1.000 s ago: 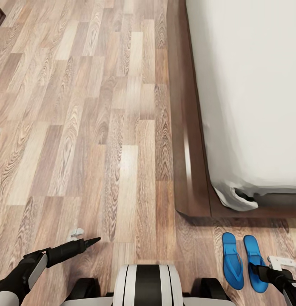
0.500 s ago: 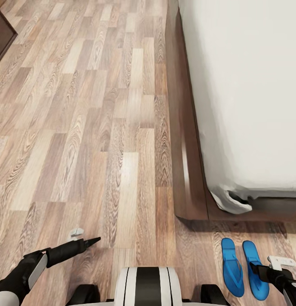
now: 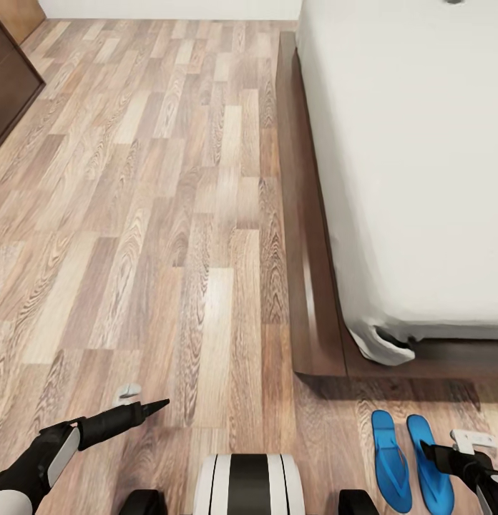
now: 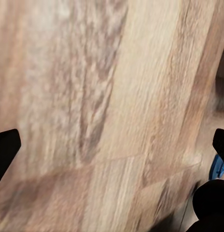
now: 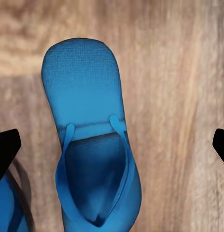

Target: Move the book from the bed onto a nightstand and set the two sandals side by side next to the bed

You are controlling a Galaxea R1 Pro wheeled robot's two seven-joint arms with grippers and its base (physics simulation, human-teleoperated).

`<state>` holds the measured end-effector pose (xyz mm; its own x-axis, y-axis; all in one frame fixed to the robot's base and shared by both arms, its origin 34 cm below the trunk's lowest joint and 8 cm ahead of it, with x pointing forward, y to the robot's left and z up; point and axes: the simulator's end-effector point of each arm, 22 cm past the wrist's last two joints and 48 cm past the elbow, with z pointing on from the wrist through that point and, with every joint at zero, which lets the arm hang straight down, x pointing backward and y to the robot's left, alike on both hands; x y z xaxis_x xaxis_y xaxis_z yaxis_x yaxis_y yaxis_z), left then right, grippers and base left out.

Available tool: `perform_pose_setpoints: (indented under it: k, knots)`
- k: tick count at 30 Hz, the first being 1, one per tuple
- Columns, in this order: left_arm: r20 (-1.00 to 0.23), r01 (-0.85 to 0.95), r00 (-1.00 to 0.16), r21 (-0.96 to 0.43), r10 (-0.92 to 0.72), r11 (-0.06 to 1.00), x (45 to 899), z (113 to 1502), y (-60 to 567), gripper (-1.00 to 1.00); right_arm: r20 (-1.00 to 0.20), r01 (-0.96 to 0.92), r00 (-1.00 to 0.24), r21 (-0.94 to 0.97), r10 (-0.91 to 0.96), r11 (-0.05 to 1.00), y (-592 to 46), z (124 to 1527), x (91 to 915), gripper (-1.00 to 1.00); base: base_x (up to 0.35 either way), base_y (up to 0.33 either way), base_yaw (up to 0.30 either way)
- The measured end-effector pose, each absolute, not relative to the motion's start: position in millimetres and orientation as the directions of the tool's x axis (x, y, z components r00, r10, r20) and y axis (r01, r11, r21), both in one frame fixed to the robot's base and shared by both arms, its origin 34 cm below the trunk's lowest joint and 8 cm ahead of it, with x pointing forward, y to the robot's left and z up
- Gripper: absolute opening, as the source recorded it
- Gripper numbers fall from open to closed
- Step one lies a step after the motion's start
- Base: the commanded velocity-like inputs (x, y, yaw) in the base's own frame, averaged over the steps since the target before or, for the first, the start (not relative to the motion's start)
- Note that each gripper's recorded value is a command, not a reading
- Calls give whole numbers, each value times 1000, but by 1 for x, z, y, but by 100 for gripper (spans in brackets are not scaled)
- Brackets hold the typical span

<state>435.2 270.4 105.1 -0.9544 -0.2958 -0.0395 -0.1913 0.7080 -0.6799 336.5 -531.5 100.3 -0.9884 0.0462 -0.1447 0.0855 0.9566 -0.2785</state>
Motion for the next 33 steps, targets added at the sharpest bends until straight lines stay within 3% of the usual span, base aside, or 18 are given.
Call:
perform_pose_setpoints:
  k: [11,13,14,20,26,33]
  knots:
    - [-82,-158,-952,-692,-294,705,452,123,269,100,-306,100,-952,-273,13,957,-536,139,411,100,0,0,0]
    - [-89,-152,-952,-696,-294,702,455,127,267,100,-342,123,-938,-184,54,975,-521,141,421,100,0,0,0]
    - [-90,-150,-951,-705,-297,693,456,128,260,100,-357,137,-928,-51,110,989,-496,141,426,100,0,0,0]
    - [-100,-139,-949,-722,-301,678,459,136,243,100,-289,153,-931,240,221,958,-437,140,410,100,0,0,0]
    - [-64,-176,-947,-714,-313,678,432,130,241,100,-231,184,-935,334,269,924,-416,138,387,100,0,0,0]
    - [-107,-158,-942,-694,-318,703,411,125,247,100,-140,256,-935,369,326,893,-402,129,346,100,0,0,0]
